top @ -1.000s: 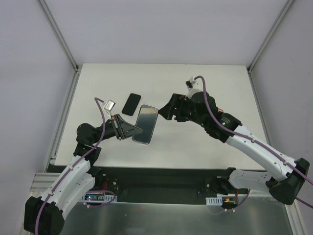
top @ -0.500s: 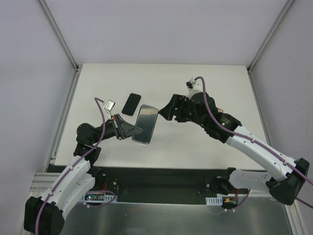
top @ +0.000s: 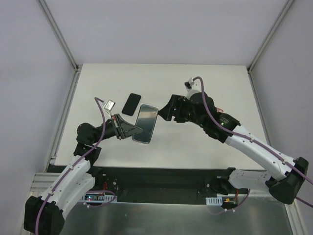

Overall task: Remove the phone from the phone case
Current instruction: Remove the phone case from the phone.

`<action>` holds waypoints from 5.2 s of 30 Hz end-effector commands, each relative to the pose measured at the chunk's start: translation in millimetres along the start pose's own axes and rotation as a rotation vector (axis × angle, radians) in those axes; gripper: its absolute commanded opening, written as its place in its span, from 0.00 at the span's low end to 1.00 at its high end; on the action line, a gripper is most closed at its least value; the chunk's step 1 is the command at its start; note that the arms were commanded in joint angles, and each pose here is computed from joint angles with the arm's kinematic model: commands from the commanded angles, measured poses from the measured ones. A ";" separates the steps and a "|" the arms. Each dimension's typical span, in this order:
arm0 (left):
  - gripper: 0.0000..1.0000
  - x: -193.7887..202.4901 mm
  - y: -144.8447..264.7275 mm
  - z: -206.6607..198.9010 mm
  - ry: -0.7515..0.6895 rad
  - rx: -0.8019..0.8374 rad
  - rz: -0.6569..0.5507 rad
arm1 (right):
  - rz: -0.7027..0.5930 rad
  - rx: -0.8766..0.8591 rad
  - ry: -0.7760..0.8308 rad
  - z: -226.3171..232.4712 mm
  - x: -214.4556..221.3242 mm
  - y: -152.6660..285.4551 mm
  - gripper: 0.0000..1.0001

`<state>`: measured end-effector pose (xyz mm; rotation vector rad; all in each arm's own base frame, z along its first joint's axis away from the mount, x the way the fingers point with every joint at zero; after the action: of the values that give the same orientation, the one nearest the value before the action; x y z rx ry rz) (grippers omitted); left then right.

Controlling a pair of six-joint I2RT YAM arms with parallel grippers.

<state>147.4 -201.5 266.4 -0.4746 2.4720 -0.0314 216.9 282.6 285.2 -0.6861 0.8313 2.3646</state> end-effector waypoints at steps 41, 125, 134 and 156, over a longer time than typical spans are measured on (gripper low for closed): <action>0.00 -20.4 8.0 -98.4 -0.236 0.323 0.000 | 0.207 -0.064 -0.037 -5.3 40.1 -74.9 0.65; 0.00 -44.3 -22.8 -66.2 -0.309 0.279 0.303 | 0.728 -0.678 0.294 64.3 163.3 -2.3 0.28; 0.00 -60.4 -33.3 -56.6 -0.256 0.220 0.278 | 0.629 -0.378 0.241 25.9 152.5 -25.8 0.01; 0.99 -83.4 -36.5 -22.5 -0.186 0.084 0.193 | 0.427 0.058 0.048 -58.5 124.2 -49.5 0.01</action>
<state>183.2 -214.9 280.0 0.0075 2.5963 0.0201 192.6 357.2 238.2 -0.8414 0.6776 2.6936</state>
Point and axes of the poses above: each gripper's point midway between its finger pads, its own y axis back along the fingers, its own z axis along the line the jaws close on, x = y × z, the point moved 2 cm from there along y, back along the fingers, and after that the axes turned 7 degrees about -y, right-handed, at the moved point
